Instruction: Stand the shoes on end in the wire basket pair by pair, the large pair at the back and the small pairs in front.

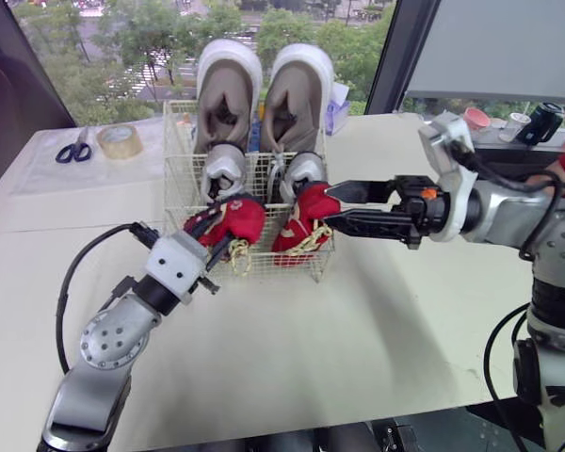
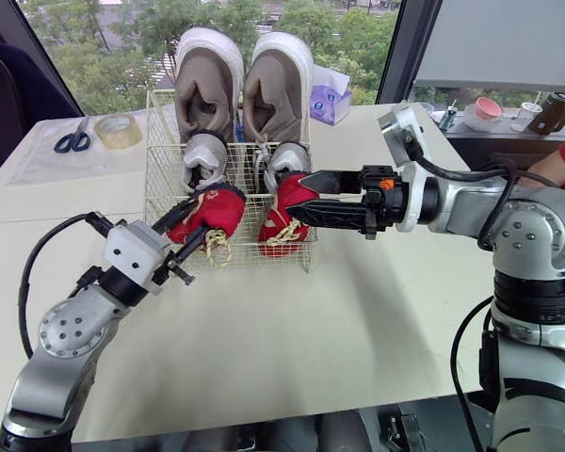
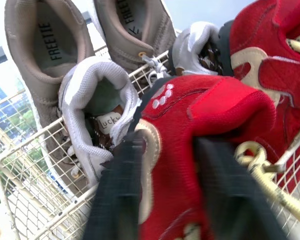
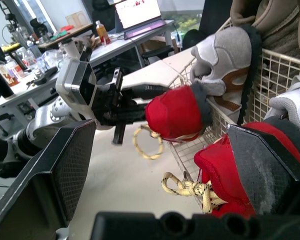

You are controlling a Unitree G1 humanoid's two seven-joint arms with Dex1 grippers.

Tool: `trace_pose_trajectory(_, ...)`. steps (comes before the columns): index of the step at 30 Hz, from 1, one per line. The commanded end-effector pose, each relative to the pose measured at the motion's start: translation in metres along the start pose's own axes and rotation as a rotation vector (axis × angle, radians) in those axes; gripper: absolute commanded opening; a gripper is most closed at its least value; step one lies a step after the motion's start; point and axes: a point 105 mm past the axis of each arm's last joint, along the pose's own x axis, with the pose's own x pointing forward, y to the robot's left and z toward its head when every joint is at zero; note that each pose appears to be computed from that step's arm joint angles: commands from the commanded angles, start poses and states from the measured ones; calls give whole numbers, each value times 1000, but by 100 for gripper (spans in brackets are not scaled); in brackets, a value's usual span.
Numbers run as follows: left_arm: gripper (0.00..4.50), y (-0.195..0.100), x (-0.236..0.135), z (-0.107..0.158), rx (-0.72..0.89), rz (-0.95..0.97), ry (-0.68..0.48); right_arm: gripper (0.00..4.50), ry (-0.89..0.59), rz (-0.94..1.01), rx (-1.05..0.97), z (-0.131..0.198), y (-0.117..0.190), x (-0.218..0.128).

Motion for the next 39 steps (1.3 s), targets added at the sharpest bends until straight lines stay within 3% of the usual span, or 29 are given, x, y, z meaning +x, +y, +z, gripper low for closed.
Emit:
trace_pose_trajectory(1,3,7,-8,14,-5,55,-44,450,-23,15,-41,8,7,-3)
trace_pose_trajectory(6,3,21,-18,21,-147,207,-66,450,32,73,-28,2,16,-3)
trace_pose_trajectory(12,3,15,-21,21,-331,287,-60,450,269,87,-131,-17,26,-12)
trace_pose_trajectory(15,3,12,-21,8,-448,334,-18,450,358,69,-195,-23,23,-17)
trace_pose_trajectory(20,3,11,-27,-18,-603,427,69,450,345,78,-215,-20,23,-14)
trace_pose_trajectory(24,3,20,-38,-30,-560,468,122,450,339,72,-211,-20,22,-15)
trace_pose_trajectory(29,3,25,-37,-24,-515,443,110,450,321,71,-206,-19,21,-14)
trace_pose_trajectory(32,100,27,-40,-19,-521,427,87,450,318,72,-204,-19,21,-13)
trace_pose_trajectory(37,349,38,-60,-3,-542,367,95,450,331,79,-186,-23,20,-15)
trace_pose_trajectory(39,349,38,-67,0,-563,324,122,450,333,82,-182,-24,19,-15)
